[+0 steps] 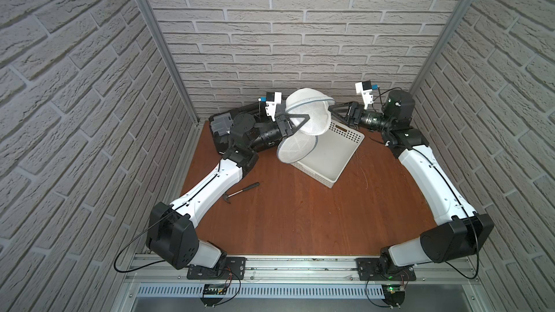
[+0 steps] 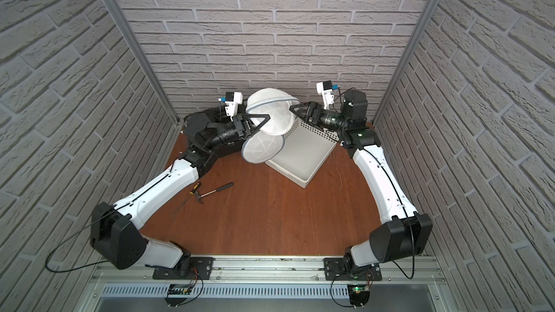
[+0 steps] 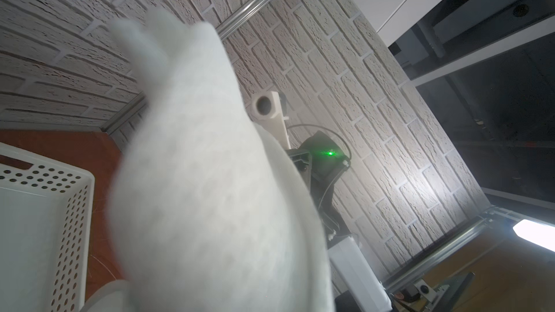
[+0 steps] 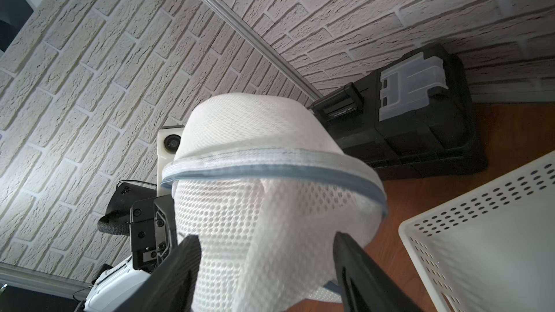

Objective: Turn the laundry bag inside out
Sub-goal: Turn over the laundry bag.

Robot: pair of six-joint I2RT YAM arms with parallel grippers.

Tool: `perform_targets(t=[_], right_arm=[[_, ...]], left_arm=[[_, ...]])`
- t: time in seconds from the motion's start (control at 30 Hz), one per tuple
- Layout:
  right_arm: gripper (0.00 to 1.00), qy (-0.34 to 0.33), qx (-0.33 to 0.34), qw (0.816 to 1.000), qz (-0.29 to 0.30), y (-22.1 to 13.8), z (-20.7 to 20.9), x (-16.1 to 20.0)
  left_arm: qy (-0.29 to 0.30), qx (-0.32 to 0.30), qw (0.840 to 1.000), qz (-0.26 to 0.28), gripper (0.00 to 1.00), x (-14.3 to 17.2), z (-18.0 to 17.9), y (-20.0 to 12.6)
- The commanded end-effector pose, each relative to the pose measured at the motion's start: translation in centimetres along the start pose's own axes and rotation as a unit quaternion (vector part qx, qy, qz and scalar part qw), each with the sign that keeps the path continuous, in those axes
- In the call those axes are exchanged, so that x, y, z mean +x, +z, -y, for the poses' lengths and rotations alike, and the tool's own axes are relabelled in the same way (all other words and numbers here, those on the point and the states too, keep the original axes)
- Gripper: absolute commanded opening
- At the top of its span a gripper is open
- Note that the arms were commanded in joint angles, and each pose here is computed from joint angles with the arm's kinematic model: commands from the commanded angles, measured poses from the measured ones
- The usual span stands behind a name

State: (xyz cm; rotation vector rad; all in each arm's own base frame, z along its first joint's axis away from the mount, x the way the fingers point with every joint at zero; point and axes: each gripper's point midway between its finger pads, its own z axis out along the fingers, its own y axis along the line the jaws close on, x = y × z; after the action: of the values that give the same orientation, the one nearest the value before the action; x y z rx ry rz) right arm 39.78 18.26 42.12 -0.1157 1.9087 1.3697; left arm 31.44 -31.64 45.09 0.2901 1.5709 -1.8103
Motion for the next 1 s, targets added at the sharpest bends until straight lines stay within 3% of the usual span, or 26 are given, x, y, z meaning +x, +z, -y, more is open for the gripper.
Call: perform_targets(t=[0.0, 0.23, 0.43, 0.5, 0.57, 0.67, 0.73, 0.8, 0.83, 0.97], right_arm=[[0.71, -0.007, 0.001, 1.0, -0.026, 0.3, -0.3, 0.6], [0.59, 0.011, -0.044, 0.998, -0.034, 0.8, -1.5, 0.3], [0.29, 0.04, -0.084, 0.995, -0.033, 1.1, -2.5, 0.3], [0.18, 0.041, -0.084, 0.995, -0.032, 0.9, -2.5, 0.3], [0.1, 0.043, -0.084, 0.995, -0.032, 1.0, -2.5, 0.4], [0.03, 0.05, -0.08, 0.995, -0.03, 1.1, -2.3, 0.3], [0.03, 0.054, -0.076, 0.995, -0.025, 1.1, -2.2, 0.2], [0.03, 0.054, -0.062, 0.996, -0.015, 1.2, -1.7, 0.0], [0.03, 0.058, -0.044, 0.997, -0.007, 1.2, -1.0, 0.0], [0.03, 0.079, 0.066, 0.995, 0.015, 1.0, 3.5, 0.4]], left_arm=[[0.037, 0.069, 0.997, -0.01, 0.0, -0.4, 3.8, 0.5], [0.023, 0.066, 0.997, -0.027, 0.0, 0.4, 2.8, 0.9], [-0.01, 0.025, 0.999, -0.024, 0.0, 0.6, -0.2, 0.9], [-0.033, -0.016, 0.999, -0.026, 0.1, 0.8, -2.3, 0.6], [-0.044, -0.038, 0.998, -0.022, 0.14, 0.9, -3.6, 0.3], [-0.062, -0.081, 0.995, -0.018, 0.33, 1.1, -5.6, -0.2], [-0.071, -0.125, 0.99, -0.017, 0.52, 1.3, -7.2, -0.8], [-0.079, -0.201, 0.976, -0.007, 0.77, 1.7, -9.7, -2.3], [-0.081, -0.243, 0.967, 0.0, 0.85, 1.9, -10.9, -3.4], [-0.057, -0.376, 0.925, 0.015, 0.92, 2.9, -13.9, -8.4]])
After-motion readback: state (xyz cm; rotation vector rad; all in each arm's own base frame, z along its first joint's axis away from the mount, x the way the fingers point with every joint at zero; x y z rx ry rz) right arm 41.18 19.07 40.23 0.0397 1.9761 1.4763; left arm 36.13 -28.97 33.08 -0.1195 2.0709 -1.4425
